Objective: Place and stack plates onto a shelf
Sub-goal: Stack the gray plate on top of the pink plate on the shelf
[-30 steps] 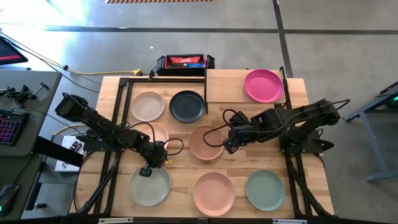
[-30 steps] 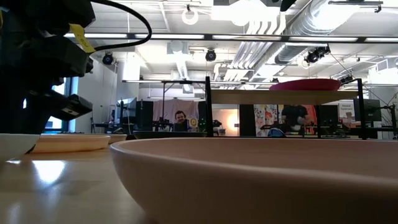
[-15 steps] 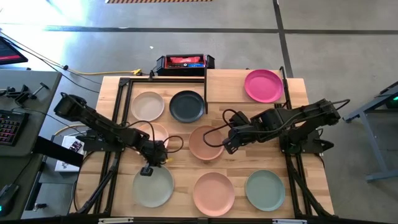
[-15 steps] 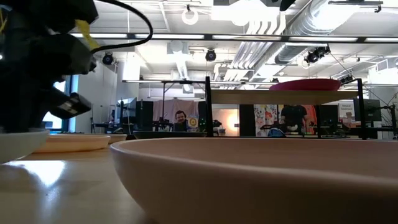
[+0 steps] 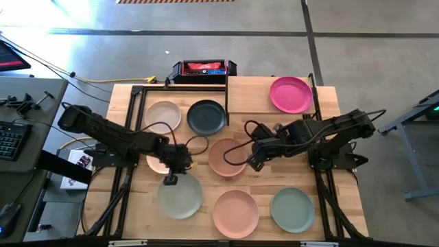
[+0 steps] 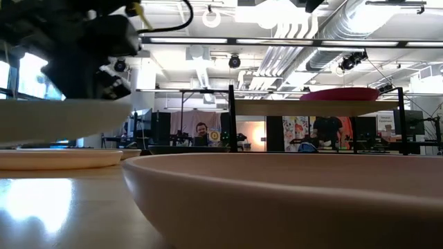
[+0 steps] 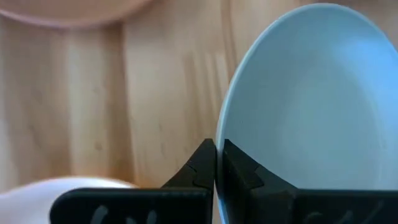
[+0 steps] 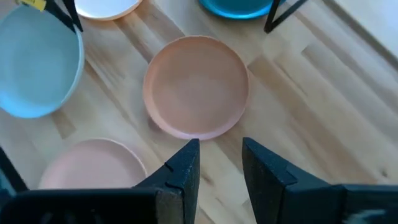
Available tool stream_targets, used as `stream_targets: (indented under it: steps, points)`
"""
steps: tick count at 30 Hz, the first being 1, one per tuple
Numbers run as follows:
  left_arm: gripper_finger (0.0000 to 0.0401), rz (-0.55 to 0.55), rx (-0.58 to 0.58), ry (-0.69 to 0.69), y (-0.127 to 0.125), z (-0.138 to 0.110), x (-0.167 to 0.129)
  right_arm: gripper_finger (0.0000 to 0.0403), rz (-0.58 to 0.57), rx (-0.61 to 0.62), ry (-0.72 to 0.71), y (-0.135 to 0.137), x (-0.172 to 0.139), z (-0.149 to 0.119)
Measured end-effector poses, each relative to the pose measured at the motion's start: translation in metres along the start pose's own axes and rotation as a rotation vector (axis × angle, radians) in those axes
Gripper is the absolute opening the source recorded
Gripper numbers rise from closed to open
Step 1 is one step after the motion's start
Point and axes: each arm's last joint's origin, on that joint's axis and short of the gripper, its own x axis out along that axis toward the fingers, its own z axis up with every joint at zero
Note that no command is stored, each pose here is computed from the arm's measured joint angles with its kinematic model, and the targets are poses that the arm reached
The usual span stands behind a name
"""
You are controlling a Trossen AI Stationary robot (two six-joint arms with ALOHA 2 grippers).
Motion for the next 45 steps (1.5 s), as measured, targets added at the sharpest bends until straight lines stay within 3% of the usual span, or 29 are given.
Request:
stream_targets:
  steps: [5,10,16,22,29,36,45]
  points:
    - [0.0001,0.029,-0.045,-0.082,0.009,0.022,-0.015,0.0113,-0.009,-0.065,-0.011,0.000,0.000,0.000]
    - [0.0001,0.132,-0.142,-0.199,0.020,0.047,-0.035,0.0140,-0.027,-0.076,-0.033,-0.001,0.000,0.002]
    - [0.0001,0.315,-0.402,-0.358,0.033,0.067,-0.057,0.0145,-0.046,0.079,-0.047,-0.007,0.003,0.009]
    - [0.0001,0.411,-0.588,-0.494,0.038,0.077,-0.070,0.0142,-0.098,0.109,-0.045,-0.013,0.017,0.021]
    - [0.0001,0.400,-0.627,-0.562,0.038,0.083,-0.072,0.0142,-0.137,0.066,0.011,-0.011,0.043,0.031]
    - [0.0001,0.425,-0.638,-0.545,0.038,0.080,-0.072,0.0142,-0.150,0.057,-0.005,-0.011,0.043,0.032]
    - [0.0001,0.479,-0.643,-0.551,0.040,0.079,-0.072,0.0142,-0.076,0.076,-0.079,-0.005,0.044,0.040]
